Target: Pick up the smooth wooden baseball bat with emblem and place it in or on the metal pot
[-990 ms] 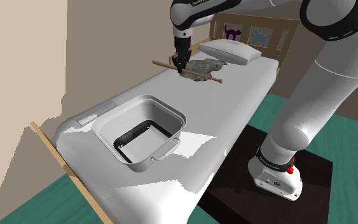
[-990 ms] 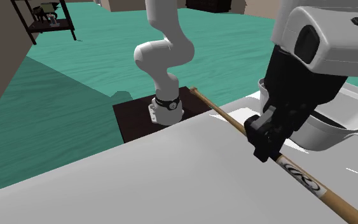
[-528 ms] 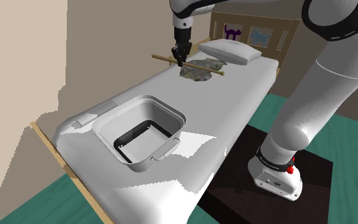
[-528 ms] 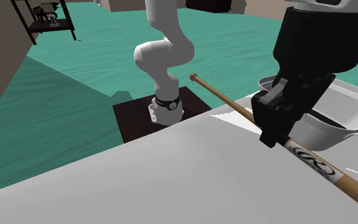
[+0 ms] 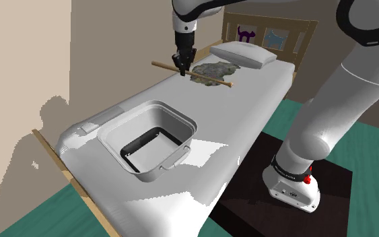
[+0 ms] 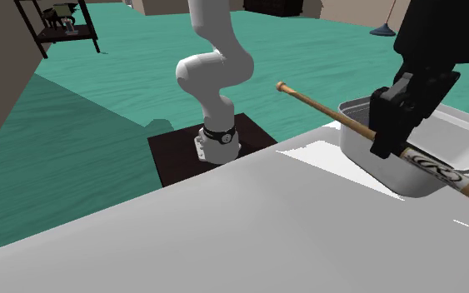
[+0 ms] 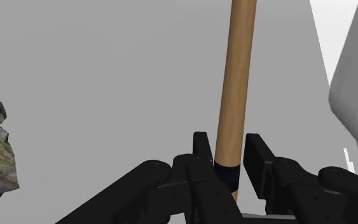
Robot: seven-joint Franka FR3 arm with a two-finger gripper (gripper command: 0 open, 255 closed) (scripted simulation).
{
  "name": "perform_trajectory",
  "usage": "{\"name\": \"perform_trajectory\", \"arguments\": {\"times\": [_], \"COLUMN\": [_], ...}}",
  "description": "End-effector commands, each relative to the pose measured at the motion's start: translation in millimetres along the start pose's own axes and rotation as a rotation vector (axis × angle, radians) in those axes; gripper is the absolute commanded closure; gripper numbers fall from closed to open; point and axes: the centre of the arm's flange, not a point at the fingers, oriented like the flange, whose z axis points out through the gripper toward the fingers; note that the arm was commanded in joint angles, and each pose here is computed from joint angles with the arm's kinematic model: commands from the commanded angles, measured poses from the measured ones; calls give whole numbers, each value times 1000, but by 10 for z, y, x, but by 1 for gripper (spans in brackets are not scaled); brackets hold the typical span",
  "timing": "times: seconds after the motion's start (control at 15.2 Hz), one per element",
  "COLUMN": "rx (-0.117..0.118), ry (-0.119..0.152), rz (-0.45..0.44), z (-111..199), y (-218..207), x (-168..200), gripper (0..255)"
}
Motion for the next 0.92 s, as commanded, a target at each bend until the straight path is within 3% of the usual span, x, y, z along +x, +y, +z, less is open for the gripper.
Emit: {"name": "perform_trajectory", "arguments": {"times": [0.0, 0.86], "rx": [0, 0], "ry": [0, 0], "rz": [1, 1], "z": [8, 32], "y": [-267, -1954], "x": [-59, -369], "gripper": [255, 255]}}
